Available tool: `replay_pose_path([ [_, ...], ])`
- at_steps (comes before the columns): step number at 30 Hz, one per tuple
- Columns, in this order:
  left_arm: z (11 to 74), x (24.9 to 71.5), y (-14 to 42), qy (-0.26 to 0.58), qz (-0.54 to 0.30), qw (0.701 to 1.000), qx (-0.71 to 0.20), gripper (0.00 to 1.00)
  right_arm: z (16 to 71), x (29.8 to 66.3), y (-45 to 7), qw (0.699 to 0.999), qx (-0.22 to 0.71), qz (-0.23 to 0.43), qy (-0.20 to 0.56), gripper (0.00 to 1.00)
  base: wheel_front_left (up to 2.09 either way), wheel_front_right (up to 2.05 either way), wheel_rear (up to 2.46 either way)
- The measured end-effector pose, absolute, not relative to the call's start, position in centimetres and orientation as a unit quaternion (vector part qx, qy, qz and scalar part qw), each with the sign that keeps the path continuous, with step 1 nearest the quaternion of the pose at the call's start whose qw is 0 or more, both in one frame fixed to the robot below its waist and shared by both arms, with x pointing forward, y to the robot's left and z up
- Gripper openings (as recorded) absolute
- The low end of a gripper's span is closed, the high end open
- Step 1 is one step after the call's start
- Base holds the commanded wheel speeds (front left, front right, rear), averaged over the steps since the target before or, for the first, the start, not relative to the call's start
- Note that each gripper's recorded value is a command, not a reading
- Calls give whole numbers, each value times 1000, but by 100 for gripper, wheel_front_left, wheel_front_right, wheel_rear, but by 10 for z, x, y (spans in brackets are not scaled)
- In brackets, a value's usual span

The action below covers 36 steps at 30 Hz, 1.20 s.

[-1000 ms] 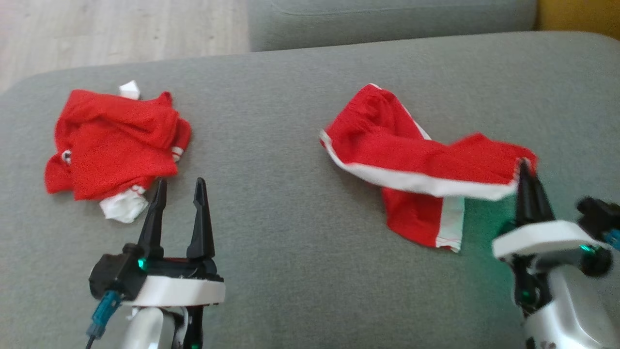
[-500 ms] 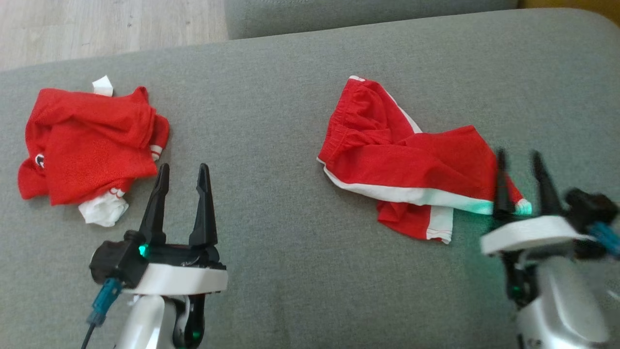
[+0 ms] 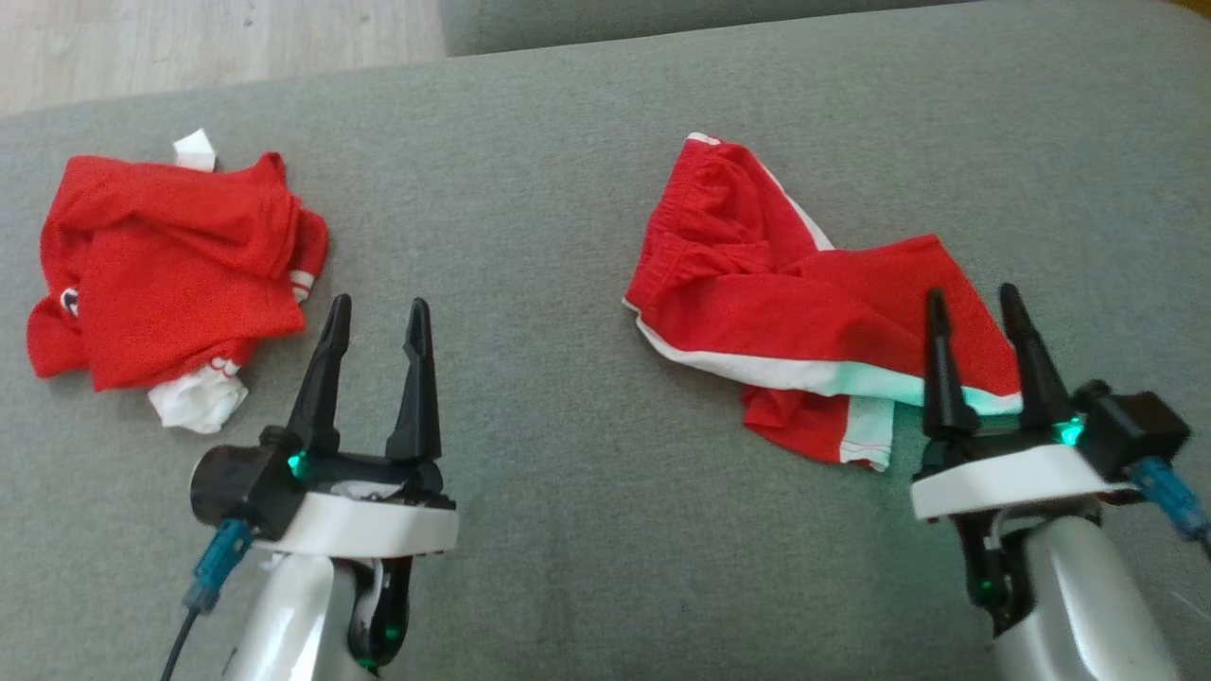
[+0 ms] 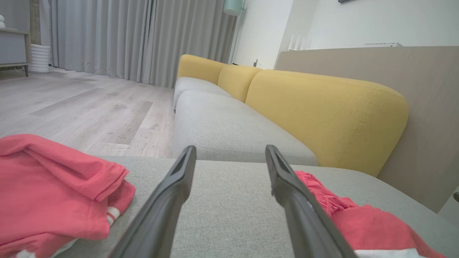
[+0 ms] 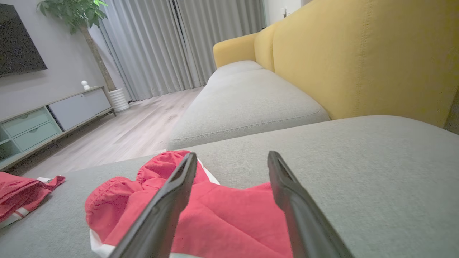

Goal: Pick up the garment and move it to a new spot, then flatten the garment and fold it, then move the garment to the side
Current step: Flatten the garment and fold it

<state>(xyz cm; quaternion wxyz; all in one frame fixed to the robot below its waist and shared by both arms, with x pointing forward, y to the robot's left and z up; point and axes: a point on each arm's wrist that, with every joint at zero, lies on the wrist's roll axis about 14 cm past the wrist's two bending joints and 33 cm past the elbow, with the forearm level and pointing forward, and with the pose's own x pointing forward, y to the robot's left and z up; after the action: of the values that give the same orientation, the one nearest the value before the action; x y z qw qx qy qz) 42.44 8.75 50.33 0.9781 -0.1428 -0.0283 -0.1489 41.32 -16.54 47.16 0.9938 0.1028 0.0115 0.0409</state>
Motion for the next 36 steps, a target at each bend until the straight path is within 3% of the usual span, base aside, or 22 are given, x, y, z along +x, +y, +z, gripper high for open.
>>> replay_pose_path([
  [8,499,418,97,-23,-138,980,-140,100,471,426,-91,985,70,158,19,100,0,0,0],
  [15,496,411,119,-18,-107,984,-140,100,440,424,-18,957,18,277,88,100,0,0,0],
  [27,491,394,154,-12,-48,989,-139,100,393,451,0,940,1,292,175,99,0,0,0],
  [28,491,393,155,-12,-45,989,-138,100,391,452,0,940,6,291,178,0,0,0,0],
  [36,493,394,153,-14,-48,989,-140,100,402,433,33,925,65,332,173,0,0,0,0],
])
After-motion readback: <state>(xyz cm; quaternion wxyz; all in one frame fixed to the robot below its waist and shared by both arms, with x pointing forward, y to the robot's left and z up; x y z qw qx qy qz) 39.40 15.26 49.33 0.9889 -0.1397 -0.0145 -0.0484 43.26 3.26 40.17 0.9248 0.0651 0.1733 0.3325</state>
